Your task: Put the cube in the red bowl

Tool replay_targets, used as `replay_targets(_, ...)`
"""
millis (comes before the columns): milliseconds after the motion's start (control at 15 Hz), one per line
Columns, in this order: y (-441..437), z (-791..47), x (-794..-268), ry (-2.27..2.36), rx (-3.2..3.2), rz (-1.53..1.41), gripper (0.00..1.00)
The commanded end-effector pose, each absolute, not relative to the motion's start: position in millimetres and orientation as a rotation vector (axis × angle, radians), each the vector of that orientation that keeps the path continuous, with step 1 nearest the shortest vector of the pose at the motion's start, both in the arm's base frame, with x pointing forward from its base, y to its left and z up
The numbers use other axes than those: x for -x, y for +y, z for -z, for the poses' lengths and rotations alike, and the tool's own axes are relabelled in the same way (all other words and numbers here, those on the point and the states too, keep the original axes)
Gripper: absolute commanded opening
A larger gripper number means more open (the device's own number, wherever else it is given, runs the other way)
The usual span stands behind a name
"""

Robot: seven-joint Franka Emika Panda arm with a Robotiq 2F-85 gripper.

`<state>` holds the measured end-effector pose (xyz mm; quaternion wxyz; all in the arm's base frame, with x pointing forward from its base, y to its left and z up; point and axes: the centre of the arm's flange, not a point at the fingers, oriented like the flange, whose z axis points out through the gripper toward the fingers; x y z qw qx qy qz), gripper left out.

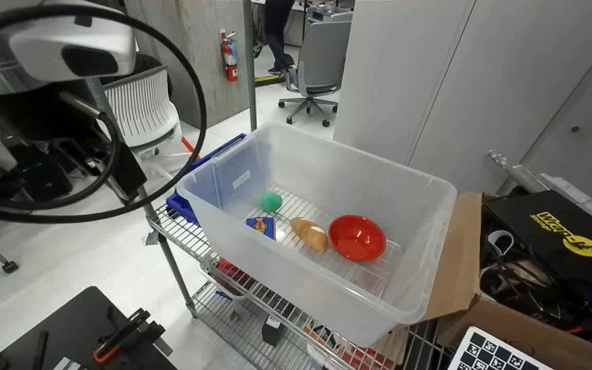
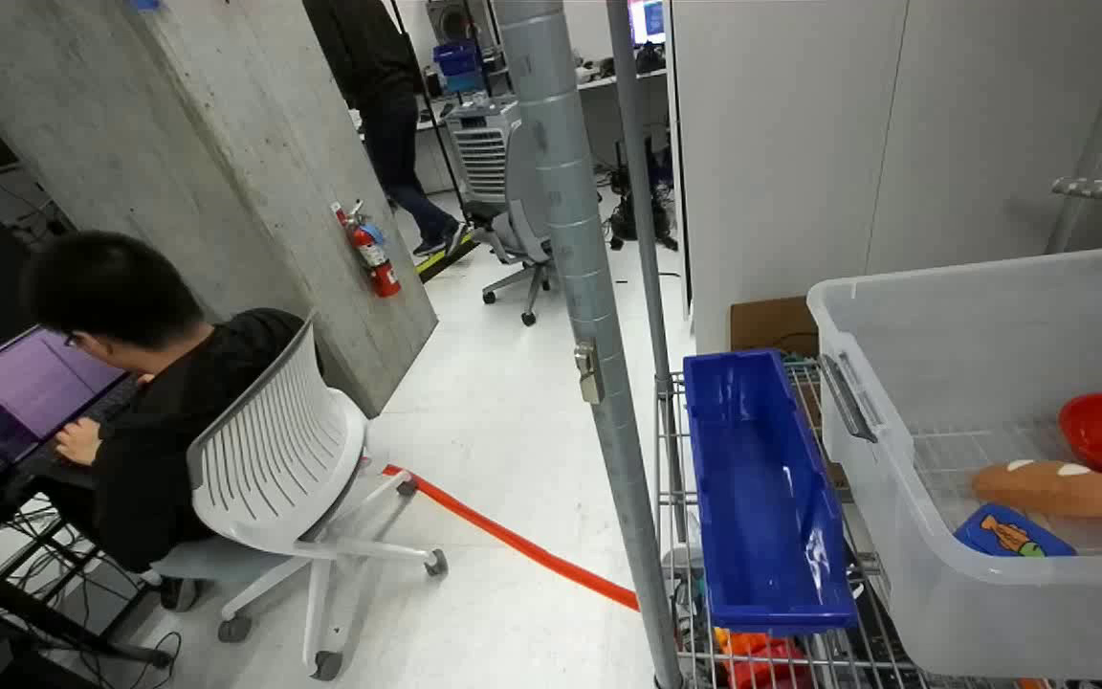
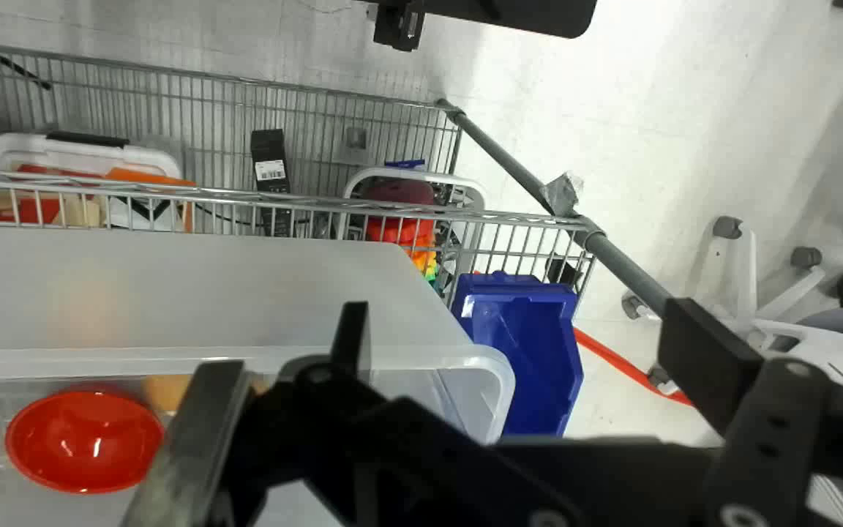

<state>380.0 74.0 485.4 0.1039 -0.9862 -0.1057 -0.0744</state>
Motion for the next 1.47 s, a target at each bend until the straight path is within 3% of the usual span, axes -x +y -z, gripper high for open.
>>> replay_targets(0, 74.1, -485.8, -380.1, -0.312, 2.908, 0.221, 1.00)
replay_targets(800, 74.7, -484.0, -387.0, -0.295, 2.923, 0.238, 1.00)
replay_targets(1067, 68.8, -490.4, -434.8, -0.217, 2.913, 0.333, 1.00)
replay_targets(1400, 58.9, -502.5, -532.9, -0.067, 2.897, 0.503, 1.00)
